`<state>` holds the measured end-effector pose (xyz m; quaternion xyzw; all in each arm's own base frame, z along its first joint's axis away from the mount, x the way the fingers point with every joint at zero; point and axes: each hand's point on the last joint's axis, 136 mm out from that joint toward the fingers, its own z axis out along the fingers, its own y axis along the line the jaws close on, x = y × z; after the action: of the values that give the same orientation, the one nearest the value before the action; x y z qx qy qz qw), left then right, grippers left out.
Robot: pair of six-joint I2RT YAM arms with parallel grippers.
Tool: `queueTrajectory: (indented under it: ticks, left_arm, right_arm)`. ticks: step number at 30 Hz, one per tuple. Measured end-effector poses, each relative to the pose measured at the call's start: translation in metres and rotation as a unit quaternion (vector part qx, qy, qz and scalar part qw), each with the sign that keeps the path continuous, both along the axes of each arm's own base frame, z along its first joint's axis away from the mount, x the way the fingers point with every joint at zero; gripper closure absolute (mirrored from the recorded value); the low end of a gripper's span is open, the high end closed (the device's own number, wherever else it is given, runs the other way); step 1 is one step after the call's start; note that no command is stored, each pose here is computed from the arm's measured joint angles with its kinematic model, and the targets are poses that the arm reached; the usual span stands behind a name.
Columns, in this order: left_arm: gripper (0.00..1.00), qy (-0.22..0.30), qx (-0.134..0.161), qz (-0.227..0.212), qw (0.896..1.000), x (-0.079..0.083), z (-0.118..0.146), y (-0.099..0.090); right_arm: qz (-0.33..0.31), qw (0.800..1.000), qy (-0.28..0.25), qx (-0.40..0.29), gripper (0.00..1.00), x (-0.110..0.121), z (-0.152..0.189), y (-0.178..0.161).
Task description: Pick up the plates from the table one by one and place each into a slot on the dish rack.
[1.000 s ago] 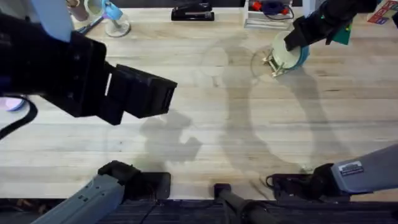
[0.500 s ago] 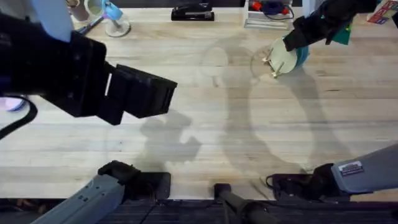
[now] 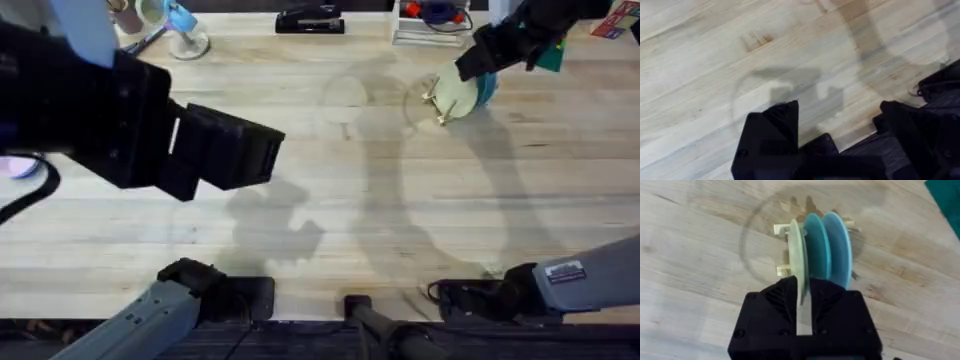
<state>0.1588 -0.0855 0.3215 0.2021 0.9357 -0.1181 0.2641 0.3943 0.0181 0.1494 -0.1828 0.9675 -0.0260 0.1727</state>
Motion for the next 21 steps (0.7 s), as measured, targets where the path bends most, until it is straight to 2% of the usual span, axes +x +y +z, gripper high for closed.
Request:
queueTrajectory:
  ticks: [8, 15, 17, 18, 21]
  left_arm:
    - [0.006, 0.0, 0.0, 0.0, 1.0, 0.0, 0.0, 0.0]
    - [0.005, 0.0, 0.0, 0.0, 1.0, 0.0, 0.0, 0.0]
    - [0.006, 0.0, 0.0, 0.0, 1.0, 0.0, 0.0, 0.0]
    - [0.005, 0.0, 0.0, 0.0, 1.0, 0.0, 0.0, 0.0]
    - [0.005, 0.0, 0.0, 0.0, 1.0, 0.0, 0.0, 0.0]
  right_arm:
    - [0.0, 0.999, -0.051, 0.002, 0.808, -0.012, 0.043, -0.001]
    - [0.0, 0.997, -0.076, 0.004, 0.784, -0.043, 0.081, -0.002]
    - [-0.001, 0.997, -0.082, 0.005, 0.715, -0.053, 0.09, -0.002]
    - [-0.003, 0.996, -0.085, 0.005, 0.63, -0.06, 0.095, -0.003]
    - [-0.009, 0.996, -0.092, 0.009, 0.267, -0.079, 0.108, -0.004]
